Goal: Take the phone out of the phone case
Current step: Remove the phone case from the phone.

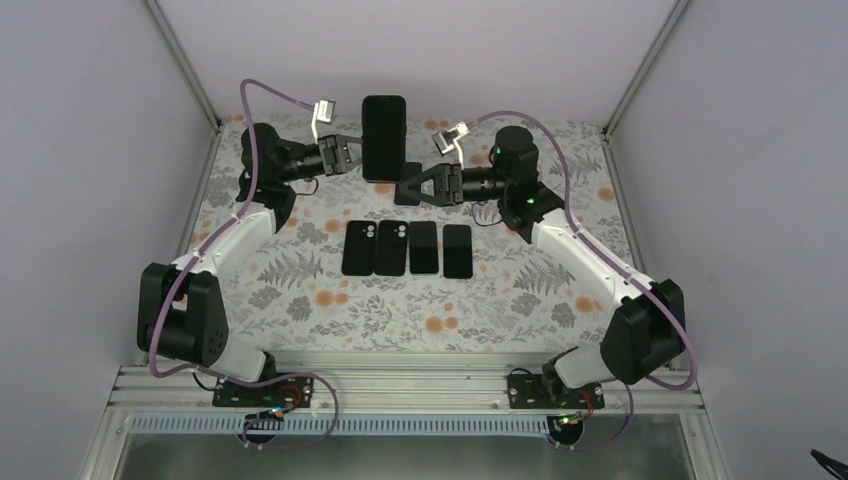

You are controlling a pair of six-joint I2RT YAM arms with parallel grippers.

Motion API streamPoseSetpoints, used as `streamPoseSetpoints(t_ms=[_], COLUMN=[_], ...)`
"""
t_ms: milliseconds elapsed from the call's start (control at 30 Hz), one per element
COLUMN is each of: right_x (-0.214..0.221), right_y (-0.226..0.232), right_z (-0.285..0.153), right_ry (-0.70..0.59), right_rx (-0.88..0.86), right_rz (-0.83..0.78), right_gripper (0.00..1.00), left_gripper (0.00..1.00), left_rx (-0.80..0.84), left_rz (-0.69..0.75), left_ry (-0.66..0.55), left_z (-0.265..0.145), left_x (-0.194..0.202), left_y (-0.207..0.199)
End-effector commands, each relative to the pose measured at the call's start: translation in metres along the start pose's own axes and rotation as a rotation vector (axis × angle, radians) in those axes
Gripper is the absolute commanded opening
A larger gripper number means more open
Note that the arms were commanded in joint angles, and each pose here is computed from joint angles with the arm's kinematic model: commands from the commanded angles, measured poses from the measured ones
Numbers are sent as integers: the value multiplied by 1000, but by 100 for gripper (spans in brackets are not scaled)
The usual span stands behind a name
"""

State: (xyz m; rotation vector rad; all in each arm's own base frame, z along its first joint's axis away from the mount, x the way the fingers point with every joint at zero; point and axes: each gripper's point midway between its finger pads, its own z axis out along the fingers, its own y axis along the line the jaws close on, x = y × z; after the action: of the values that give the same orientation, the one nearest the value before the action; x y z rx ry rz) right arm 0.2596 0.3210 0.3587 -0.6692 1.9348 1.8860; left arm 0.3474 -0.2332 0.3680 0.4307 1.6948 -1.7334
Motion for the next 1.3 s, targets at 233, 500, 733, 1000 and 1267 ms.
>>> streamPoseSetpoints(t_ms=[233, 500, 733, 1000, 1267], right_x=[-14, -20, -31, -39, -47], right_y=[-3, -5, -11, -21, -27], right_z=[6, 7, 5, -3, -12], right_ry=[-28, -47, -80, -120, -156], right_rx=[4, 13, 48, 86, 114], right_rz=[26, 26, 21, 40, 48], right_gripper=[58, 52, 47, 38, 32], left_gripper=[2, 2, 2, 3, 2], left_rx=[26, -1, -6, -3, 5], left_rz=[135, 149, 165, 174, 192], left_ry=[-31, -26, -9, 6, 23], left_z=[2, 5, 9, 12, 17], left_x=[-10, -7, -1, 8, 13], left_y=[-16, -10, -12, -13, -15])
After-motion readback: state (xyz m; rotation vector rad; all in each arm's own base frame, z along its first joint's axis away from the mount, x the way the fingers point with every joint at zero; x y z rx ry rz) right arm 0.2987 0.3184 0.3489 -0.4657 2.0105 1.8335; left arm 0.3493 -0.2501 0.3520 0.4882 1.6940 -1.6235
